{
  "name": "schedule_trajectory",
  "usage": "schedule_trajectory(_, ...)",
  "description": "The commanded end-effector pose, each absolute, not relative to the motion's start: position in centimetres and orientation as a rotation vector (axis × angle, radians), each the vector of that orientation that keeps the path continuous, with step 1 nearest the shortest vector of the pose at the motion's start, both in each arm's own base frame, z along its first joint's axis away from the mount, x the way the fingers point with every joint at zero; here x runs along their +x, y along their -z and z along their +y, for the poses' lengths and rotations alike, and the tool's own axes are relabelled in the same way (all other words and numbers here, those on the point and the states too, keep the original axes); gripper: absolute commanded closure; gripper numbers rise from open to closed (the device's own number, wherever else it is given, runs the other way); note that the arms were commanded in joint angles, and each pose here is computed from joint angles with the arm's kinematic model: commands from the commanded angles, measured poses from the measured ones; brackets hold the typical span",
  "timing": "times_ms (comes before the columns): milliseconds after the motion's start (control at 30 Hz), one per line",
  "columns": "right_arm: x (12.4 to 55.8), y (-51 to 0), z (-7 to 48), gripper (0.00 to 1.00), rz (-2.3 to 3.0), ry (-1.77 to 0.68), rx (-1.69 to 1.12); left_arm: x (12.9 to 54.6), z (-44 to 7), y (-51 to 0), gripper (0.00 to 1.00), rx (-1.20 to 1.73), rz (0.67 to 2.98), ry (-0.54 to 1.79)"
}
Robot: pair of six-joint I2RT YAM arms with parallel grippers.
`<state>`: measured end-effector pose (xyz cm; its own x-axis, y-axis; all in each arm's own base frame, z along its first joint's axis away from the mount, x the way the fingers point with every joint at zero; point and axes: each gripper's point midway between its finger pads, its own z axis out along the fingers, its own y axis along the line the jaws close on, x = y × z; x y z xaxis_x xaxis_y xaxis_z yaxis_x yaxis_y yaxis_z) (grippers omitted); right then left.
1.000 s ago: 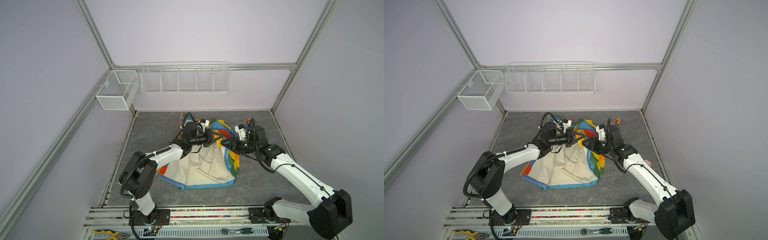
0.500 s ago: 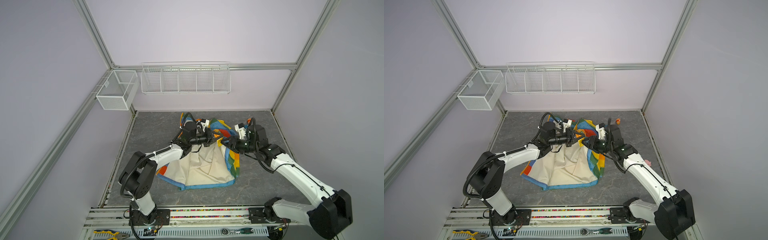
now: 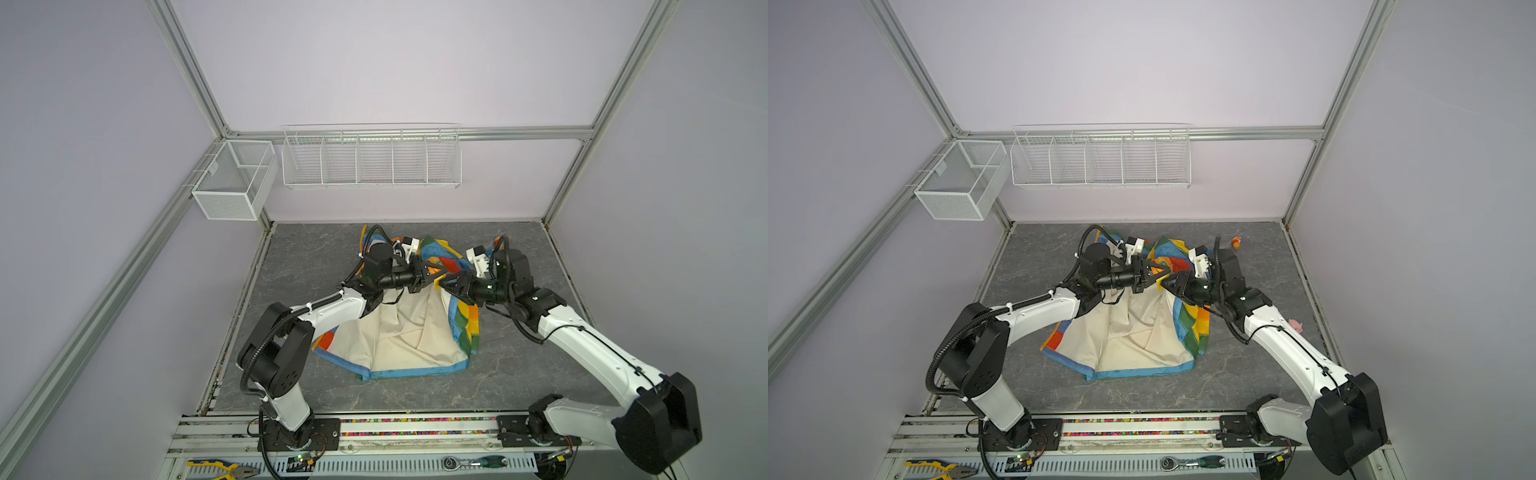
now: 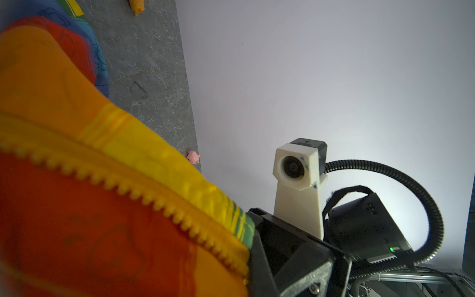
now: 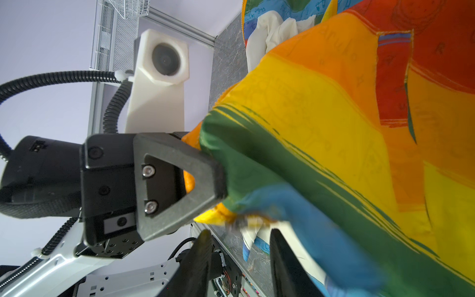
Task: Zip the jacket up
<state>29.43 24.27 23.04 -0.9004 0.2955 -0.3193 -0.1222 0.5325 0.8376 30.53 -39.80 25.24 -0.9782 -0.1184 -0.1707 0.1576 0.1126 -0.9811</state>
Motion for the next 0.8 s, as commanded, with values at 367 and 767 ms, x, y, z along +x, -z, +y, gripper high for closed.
schedule_trajectory(367,29.2,-23.8,24.5,0.62,2.317,-1.382,0.161,30.1,-39.6,-26.6,1.0,0.088,2.133,1.968)
schedule_trajectory(767,29.6,-22.6,24.4,0.82,2.369,-1.342,0.19,29.9,-39.5,-26.9,1.0,0.096,2.125,1.972)
